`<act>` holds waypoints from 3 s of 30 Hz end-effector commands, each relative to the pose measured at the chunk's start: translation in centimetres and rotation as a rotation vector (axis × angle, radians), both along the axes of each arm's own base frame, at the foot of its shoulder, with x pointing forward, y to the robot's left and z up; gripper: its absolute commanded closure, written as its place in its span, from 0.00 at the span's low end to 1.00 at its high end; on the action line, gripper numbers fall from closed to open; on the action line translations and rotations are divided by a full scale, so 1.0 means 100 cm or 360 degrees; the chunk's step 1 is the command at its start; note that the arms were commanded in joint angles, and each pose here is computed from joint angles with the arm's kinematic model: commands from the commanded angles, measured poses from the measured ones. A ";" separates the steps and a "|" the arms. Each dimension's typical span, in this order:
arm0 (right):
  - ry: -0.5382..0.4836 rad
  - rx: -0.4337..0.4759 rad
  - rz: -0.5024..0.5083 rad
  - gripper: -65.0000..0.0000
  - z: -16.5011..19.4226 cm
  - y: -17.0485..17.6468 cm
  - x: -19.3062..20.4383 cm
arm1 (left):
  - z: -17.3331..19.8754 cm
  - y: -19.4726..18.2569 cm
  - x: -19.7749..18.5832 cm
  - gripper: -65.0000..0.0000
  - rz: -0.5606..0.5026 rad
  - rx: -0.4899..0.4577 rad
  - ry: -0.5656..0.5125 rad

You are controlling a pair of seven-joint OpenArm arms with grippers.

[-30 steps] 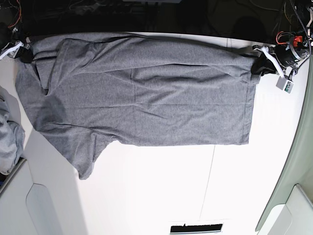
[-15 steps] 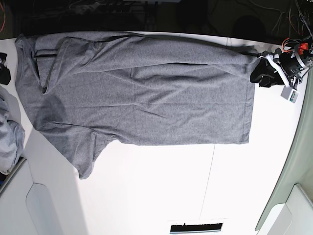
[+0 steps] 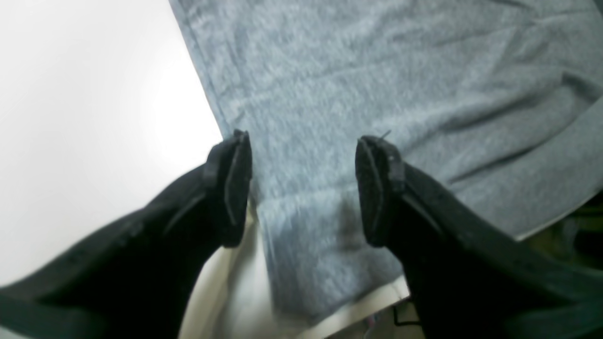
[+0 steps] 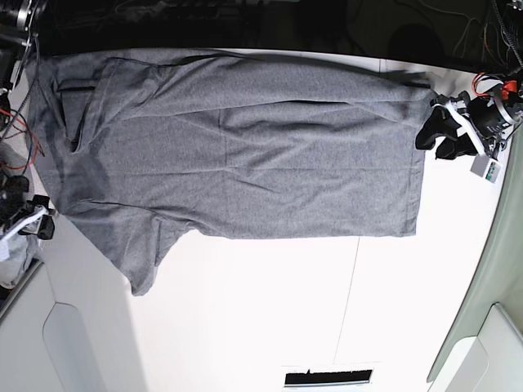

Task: Layout the t-shirt on the table in an organized manner, then fold the t-shirt properly
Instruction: 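Grasp the opposite shirt edge with both grippers and fold it over, then lay the folded strip flat and regrasp its ends with both grippers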

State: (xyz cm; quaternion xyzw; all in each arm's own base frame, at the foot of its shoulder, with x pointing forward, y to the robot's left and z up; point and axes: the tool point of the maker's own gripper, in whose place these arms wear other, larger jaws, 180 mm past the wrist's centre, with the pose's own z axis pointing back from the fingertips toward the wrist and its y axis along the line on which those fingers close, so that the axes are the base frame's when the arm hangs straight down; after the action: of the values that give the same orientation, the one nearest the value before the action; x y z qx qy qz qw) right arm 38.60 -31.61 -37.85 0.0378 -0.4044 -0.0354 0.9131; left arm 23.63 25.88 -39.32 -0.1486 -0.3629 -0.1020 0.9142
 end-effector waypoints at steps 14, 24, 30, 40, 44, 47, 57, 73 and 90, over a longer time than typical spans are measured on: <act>0.0266 0.0032 -0.0060 0.56 -0.053 -0.014 0.009 | 0.022 0.042 0.071 0.42 0.0290 -0.0007 -0.0166; 0.0346 0.0100 -0.0073 0.56 -0.074 -0.007 -0.014 | -0.030 0.055 0.144 0.42 0.0474 -0.0111 -0.0067; 0.0312 0.0179 -0.0011 0.56 -0.070 0.003 -0.011 | -0.029 0.035 0.173 0.42 0.0478 -0.0182 -0.0054; 0.0252 0.0300 0.0071 0.56 -0.066 0.026 -0.004 | -0.049 0.007 0.172 0.62 0.0459 -0.0144 0.0003; 0.0238 0.0311 0.0092 0.81 -0.064 0.031 -0.001 | -0.052 0.010 0.170 1.00 0.0433 -0.0084 0.0012; 0.0187 0.0305 0.0136 1.00 -0.052 0.033 0.009 | -0.045 0.008 0.170 1.00 0.0361 -0.0121 0.0012; 0.0151 0.0057 0.0321 1.00 -0.010 0.019 -0.004 | -0.017 0.000 0.141 1.00 0.0144 -0.0373 0.0246; 0.0284 -0.0058 0.0285 1.00 -0.025 -0.020 -0.103 | -0.007 -0.003 0.049 1.00 -0.0166 -0.0218 0.0313; -0.0155 0.0134 0.0155 0.45 0.029 -0.001 -0.033 | -0.020 -0.009 0.035 1.00 -0.0180 -0.0199 0.0369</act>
State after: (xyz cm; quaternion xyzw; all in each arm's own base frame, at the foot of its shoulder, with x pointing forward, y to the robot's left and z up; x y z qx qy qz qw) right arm 34.54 -30.92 -36.43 0.1051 -0.4241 -0.0071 0.8995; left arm 26.27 24.50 -42.57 -0.2385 -0.2324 -0.1076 0.9368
